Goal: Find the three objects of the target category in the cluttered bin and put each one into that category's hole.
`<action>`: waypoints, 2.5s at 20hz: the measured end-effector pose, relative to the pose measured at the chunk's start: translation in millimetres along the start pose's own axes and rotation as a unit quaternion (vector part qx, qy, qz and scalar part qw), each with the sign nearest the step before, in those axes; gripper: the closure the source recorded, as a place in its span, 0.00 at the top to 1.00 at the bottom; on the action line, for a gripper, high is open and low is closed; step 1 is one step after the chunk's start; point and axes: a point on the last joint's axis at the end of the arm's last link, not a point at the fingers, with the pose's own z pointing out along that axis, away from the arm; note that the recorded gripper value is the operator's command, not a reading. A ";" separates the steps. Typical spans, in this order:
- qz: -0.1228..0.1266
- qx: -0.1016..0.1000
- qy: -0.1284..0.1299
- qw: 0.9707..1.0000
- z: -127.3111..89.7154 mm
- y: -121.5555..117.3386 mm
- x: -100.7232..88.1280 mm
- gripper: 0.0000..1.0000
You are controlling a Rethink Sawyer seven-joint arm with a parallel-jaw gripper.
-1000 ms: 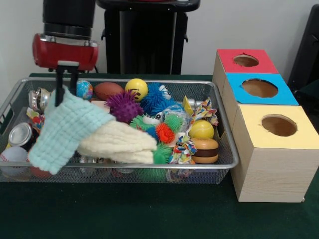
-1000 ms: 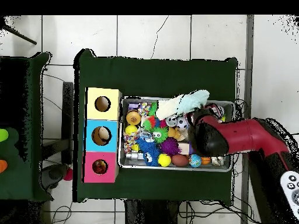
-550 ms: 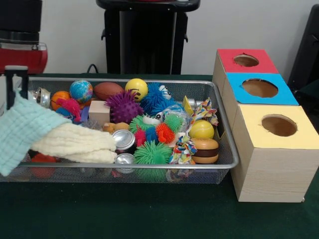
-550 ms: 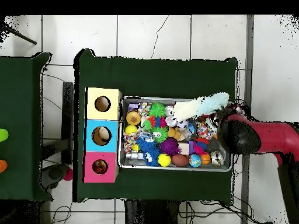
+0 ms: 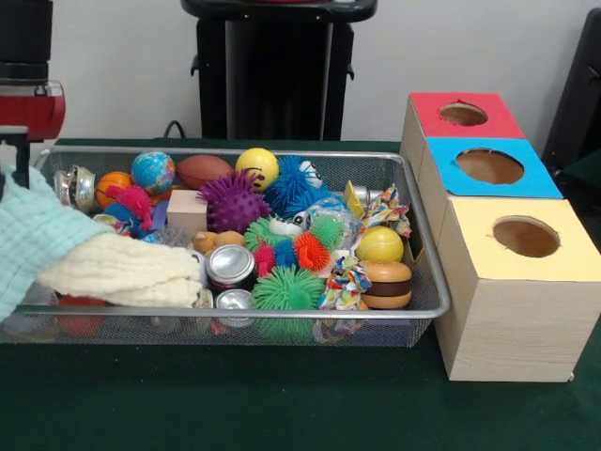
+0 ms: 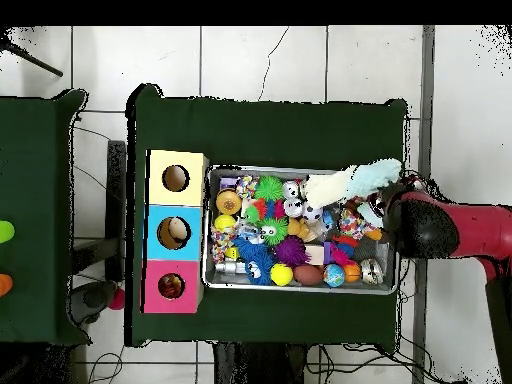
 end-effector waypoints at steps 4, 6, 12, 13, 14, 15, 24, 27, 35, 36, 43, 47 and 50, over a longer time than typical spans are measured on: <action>-0.008 -0.002 -0.003 1.000 0.4 7.3 -10.9 0.00; -0.012 -0.003 -0.004 1.000 0.5 10.7 -15.5 0.00; 0.001 -0.019 -0.012 1.000 -3.4 19.8 -32.7 0.00; 0.004 -0.021 -0.013 1.000 -3.8 20.6 -34.1 0.00; 0.013 -0.030 -0.015 0.999 -5.5 24.5 -40.4 1.00; 0.014 -0.030 -0.015 0.999 -5.6 24.8 -40.7 1.00; 0.030 -0.049 -0.009 0.998 -6.2 38.0 -47.3 1.00; 0.034 -0.057 0.002 0.998 -4.5 49.4 -46.9 1.00; 0.056 -0.100 0.033 0.993 -4.8 97.0 -50.8 1.00; 0.062 -0.106 0.036 0.992 -5.9 102.8 -51.6 1.00; 0.104 -0.147 0.070 0.981 -16.1 152.8 -51.4 1.00; 0.101 -0.153 0.100 0.978 -18.2 186.8 -46.6 1.00; 0.088 -0.156 0.116 0.977 -18.8 206.9 -43.8 1.00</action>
